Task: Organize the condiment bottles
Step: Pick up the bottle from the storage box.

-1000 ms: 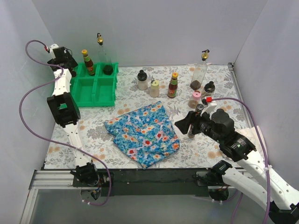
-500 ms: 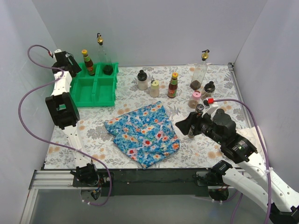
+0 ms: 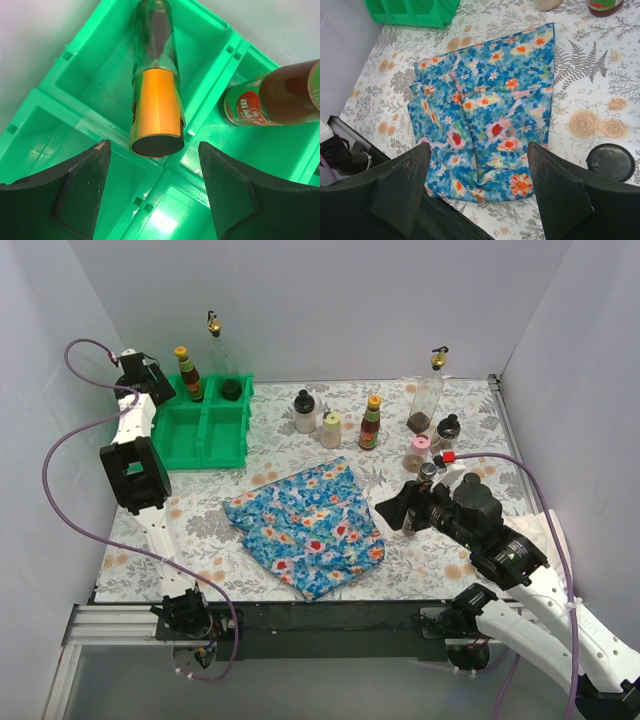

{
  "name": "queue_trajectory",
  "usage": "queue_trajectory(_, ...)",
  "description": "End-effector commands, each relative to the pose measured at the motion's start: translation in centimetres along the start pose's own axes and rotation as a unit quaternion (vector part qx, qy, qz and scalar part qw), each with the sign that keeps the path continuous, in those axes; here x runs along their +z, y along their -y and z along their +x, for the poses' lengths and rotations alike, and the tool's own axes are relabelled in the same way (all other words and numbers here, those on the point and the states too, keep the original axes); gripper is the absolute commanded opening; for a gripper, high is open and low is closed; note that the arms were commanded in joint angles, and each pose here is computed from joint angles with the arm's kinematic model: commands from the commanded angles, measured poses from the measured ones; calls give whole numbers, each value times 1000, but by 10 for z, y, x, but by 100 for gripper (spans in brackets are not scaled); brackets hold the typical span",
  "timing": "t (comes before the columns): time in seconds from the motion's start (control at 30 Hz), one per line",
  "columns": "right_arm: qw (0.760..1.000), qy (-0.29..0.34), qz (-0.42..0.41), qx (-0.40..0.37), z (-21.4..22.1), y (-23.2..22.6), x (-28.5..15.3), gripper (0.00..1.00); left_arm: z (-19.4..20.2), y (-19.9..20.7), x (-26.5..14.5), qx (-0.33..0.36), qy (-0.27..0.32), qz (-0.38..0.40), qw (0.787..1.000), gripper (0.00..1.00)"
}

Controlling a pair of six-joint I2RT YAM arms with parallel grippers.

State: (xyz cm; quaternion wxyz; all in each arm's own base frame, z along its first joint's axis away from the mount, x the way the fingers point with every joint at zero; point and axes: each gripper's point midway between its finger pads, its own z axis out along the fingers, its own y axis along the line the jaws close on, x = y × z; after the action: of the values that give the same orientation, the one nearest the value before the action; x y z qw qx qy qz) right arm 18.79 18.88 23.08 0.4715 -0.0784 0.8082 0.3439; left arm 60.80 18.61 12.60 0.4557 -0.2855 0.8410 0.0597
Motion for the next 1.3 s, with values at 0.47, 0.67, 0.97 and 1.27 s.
queue_trajectory(0.47,1000,22,0,-11,-12,-1,5,87,-22,9,6,5,30,14,999,60)
queue_trajectory(0.67,1000,23,-2,-15,-14,-3,5,87,-12,11,13,7,21,15,1000,59)
queue_trajectory(0.97,1000,20,2,-15,-12,0,8,87,-27,16,3,15,34,24,999,39)
queue_trajectory(1.27,1000,18,-10,-13,-14,-6,9,87,-98,22,-64,-1,94,23,995,0)
